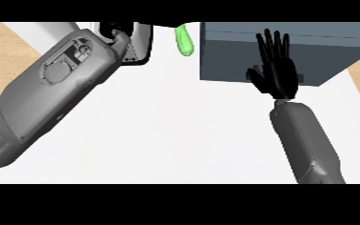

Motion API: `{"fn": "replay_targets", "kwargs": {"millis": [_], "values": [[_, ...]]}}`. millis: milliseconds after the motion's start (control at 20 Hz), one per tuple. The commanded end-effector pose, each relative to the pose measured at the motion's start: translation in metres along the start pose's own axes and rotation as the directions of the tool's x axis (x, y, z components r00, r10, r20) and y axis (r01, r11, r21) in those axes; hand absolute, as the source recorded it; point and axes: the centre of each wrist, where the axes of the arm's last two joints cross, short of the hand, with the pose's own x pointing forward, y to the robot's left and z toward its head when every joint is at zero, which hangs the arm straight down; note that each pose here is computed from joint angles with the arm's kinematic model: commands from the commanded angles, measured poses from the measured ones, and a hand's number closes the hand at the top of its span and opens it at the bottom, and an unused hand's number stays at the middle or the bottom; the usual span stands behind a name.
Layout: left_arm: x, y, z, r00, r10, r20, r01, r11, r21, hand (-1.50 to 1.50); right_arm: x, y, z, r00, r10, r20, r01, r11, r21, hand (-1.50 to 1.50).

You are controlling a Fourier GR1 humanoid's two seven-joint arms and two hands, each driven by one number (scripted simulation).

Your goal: Pick up the can, place it into the drawer and close the drawer

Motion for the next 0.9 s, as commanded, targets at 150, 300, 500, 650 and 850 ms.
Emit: {"fn": "replay_targets", "kwargs": {"millis": [150, 300, 500, 650, 850], "values": [[-0.012, 0.017, 0.013, 1.000, -0.016, -0.003, 0.016, 1.000, 0.002, -1.50, 0.006, 0.009, -0.034, 0.999, 0.009, -0.035, -0.010, 1.000, -0.013, -1.50], [-0.040, 0.018, 0.030, 1.000, -0.001, -0.022, 0.000, 1.000, -0.017, -1.50, 0.017, 0.004, -0.050, 0.999, 0.010, -0.045, -0.013, 0.999, -0.051, -1.50], [-0.029, 0.021, 0.031, 1.000, -0.014, -0.019, 0.013, 0.999, -0.033, -1.50, 0.033, 0.001, -0.066, 0.999, 0.034, -0.038, -0.036, 0.997, -0.067, -1.50], [-0.023, 0.033, 0.025, 1.000, 0.002, 0.006, -0.002, 1.000, -0.002, -1.50, 0.019, -0.011, -0.079, 0.999, 0.044, -0.031, -0.047, 0.995, -0.085, -1.50], [-0.047, 0.036, 0.041, 1.000, -0.004, -0.021, 0.003, 0.999, -0.035, -1.50, 0.033, -0.021, -0.098, 0.999, 0.021, -0.050, -0.025, 0.998, -0.065, -1.50]]}}
